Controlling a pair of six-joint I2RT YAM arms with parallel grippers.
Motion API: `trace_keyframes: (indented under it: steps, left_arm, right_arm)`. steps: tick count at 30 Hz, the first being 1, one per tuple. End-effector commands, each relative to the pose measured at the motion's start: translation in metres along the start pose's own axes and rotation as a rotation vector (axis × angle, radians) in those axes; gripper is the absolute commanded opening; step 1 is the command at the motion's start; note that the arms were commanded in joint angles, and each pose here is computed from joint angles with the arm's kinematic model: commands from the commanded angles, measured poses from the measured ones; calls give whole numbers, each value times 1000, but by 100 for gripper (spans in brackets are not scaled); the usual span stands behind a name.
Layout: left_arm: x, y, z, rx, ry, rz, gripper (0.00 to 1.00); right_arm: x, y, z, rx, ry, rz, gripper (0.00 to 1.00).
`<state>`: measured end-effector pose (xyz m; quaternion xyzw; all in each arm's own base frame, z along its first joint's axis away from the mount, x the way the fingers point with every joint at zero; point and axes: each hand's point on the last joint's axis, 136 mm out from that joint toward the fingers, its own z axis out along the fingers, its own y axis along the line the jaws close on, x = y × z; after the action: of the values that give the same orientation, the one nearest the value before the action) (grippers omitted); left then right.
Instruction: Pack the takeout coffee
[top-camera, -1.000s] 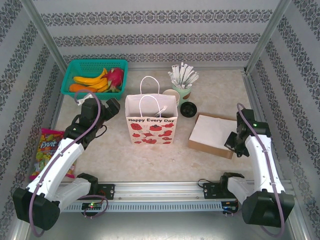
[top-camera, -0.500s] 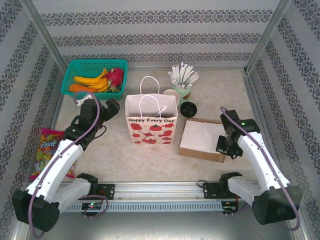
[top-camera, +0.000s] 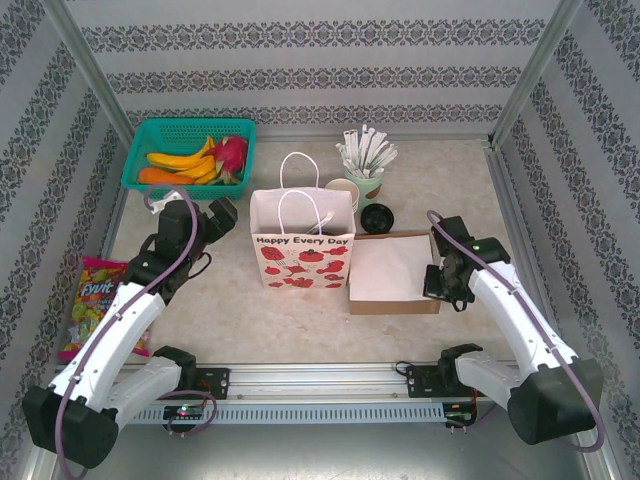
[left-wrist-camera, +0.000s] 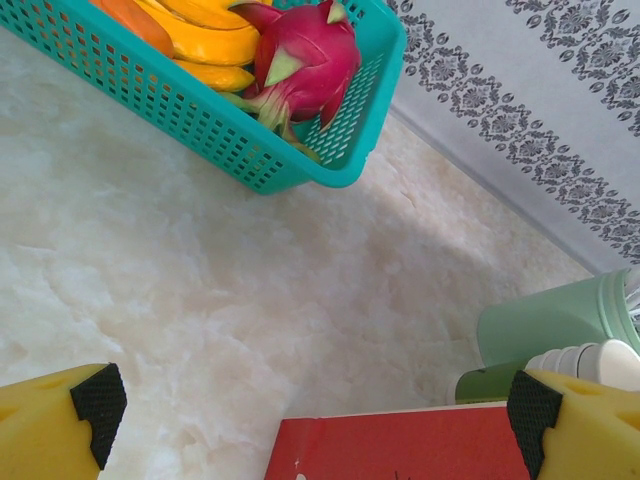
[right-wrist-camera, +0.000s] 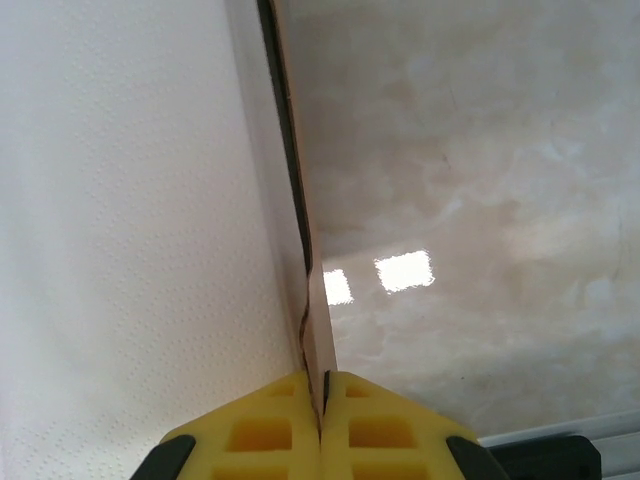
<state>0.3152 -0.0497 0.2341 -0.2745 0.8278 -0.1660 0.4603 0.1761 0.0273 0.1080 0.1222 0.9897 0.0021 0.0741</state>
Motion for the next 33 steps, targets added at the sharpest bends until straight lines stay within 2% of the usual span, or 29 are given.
trace_keyframes:
  steps: [1,10,12,15,20,22,26,33]
  left_arm:
    - [-3,9,-3,-22,-24,-12,100]
    - [-4,9,-3,-25,-30,-10,100]
    - [-4,9,-3,-26,-30,-5,99]
    - [-5,10,-3,-29,-35,-6,100]
    - [-4,11,-2,-30,-34,-10,100]
    - [-4,11,-2,-33,-35,-10,100]
    - [-3,12,-1,-37,-35,-14,100]
    - [-7,9,0,-31,-44,-13,100]
  right_arm:
    - [-4,13,3,-55,-10,-32,0]
    - [-2,18,18,-43,80,-51,2]
    - [-5,14,18,-18,67,-42,10]
    - [-16,6,14,33,8,-17,31]
    - [-37,-3,4,80,-98,22,43]
    - [-41,10,2,11,-112,34,49]
    - [-46,52,5,-223,-116,35,61]
    - [-65,82,23,-337,-144,-9,73]
